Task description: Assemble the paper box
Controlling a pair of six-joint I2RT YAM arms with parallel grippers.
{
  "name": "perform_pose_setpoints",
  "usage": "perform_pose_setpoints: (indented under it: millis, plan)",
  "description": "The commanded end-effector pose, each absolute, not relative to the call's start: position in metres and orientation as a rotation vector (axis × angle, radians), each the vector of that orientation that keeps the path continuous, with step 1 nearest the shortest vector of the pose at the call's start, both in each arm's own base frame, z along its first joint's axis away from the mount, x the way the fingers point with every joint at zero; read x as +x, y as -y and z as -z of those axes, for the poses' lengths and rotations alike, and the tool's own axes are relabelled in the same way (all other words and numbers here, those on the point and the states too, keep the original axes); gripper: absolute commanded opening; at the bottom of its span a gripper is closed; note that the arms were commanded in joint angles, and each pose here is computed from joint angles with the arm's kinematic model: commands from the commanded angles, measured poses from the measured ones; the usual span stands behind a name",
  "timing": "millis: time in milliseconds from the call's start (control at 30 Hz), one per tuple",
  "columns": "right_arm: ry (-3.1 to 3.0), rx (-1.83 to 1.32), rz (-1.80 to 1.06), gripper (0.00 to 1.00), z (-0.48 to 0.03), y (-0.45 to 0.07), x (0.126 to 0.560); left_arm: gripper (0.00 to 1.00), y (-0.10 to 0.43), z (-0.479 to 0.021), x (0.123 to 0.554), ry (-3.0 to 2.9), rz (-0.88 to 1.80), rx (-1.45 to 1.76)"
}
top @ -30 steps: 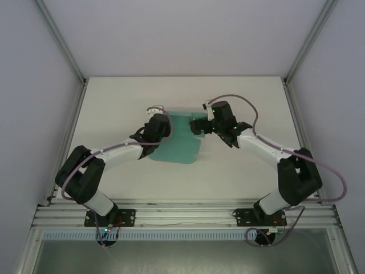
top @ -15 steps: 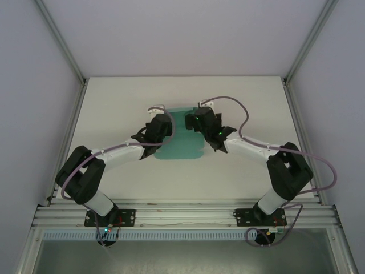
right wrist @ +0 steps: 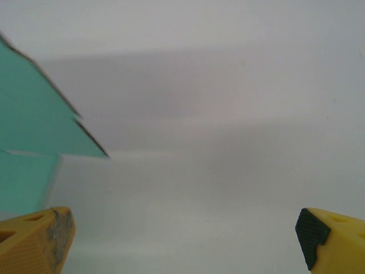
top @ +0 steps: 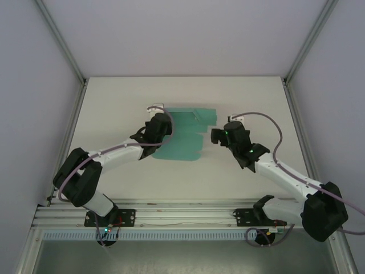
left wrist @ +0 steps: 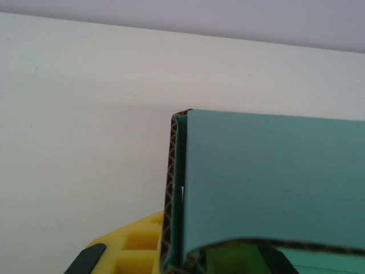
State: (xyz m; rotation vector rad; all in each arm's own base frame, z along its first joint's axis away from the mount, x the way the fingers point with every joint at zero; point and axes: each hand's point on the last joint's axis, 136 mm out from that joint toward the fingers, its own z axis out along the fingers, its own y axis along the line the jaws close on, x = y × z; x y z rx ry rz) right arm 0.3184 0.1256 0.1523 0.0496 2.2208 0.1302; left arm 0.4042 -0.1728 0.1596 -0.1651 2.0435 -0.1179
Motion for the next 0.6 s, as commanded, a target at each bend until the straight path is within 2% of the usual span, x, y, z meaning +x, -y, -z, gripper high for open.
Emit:
perform_pose_setpoints:
  millis: [0,567]
  plan:
    - [-2.260,0.107,-0.165,1.00,-0.141,-0.120,0.323,0.00,0.180,-0.182,0.404,-2.003,0.177,-0.148]
    - [-2.228,-0.090,-0.489,1.00,-0.165,-0.193,0.365,0.00,0.201,-0.174,0.400,-2.032,0.267,-0.034]
